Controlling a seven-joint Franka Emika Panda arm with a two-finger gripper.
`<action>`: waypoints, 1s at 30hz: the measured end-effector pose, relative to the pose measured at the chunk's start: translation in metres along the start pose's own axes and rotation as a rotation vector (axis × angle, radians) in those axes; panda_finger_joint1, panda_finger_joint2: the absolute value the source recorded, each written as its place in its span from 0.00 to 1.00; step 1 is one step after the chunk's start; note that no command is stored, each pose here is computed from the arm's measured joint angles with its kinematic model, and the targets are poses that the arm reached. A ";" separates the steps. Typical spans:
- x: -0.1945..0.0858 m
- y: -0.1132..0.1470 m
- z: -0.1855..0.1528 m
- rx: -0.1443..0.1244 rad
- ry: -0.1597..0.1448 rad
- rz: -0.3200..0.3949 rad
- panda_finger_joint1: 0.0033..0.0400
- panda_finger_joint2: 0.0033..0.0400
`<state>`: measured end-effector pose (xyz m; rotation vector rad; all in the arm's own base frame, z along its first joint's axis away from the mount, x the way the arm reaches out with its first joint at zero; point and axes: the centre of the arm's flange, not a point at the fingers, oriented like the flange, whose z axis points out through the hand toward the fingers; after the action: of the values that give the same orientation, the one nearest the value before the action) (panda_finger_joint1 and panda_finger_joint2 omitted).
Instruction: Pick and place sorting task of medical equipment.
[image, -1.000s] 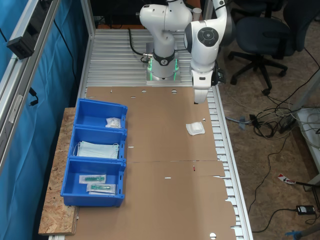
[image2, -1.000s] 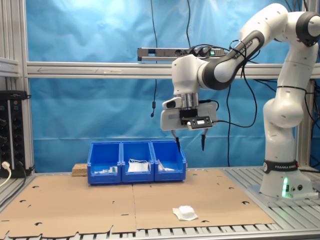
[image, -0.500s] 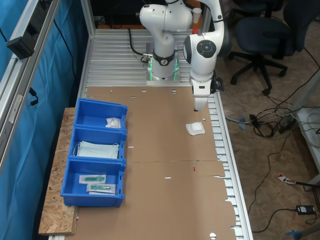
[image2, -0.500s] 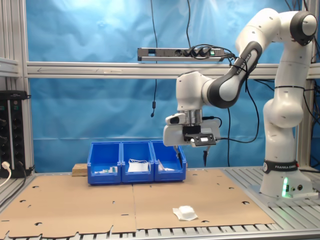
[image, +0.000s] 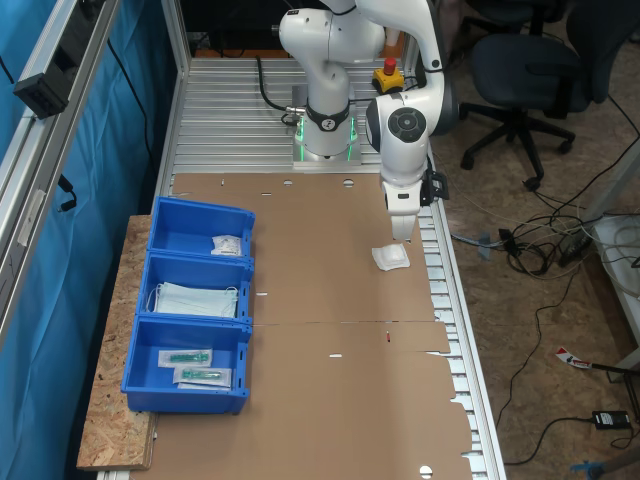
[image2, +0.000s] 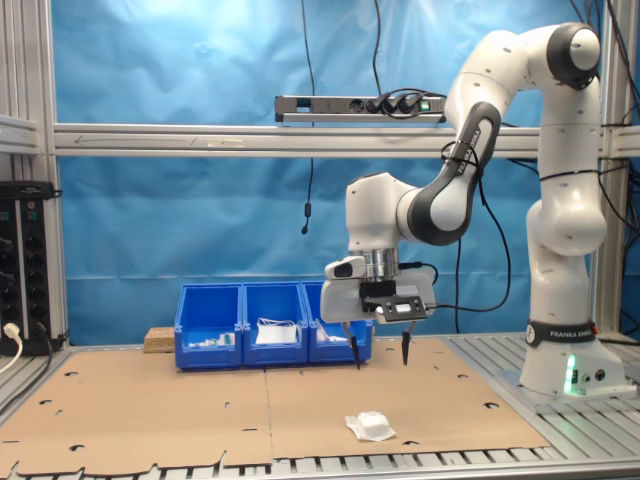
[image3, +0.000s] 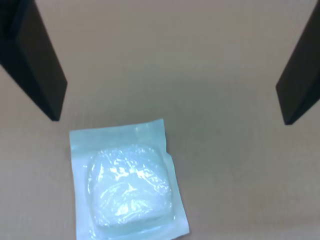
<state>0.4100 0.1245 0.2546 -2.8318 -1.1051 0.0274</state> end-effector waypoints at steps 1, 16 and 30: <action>0.000 0.000 0.004 0.004 0.002 -0.002 1.00 1.00; 0.000 0.012 0.043 0.022 0.051 -0.018 1.00 1.00; -0.004 0.027 0.050 0.001 0.084 -0.028 1.00 1.00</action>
<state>0.4225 0.1058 0.2015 -2.7873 -1.1268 -0.0924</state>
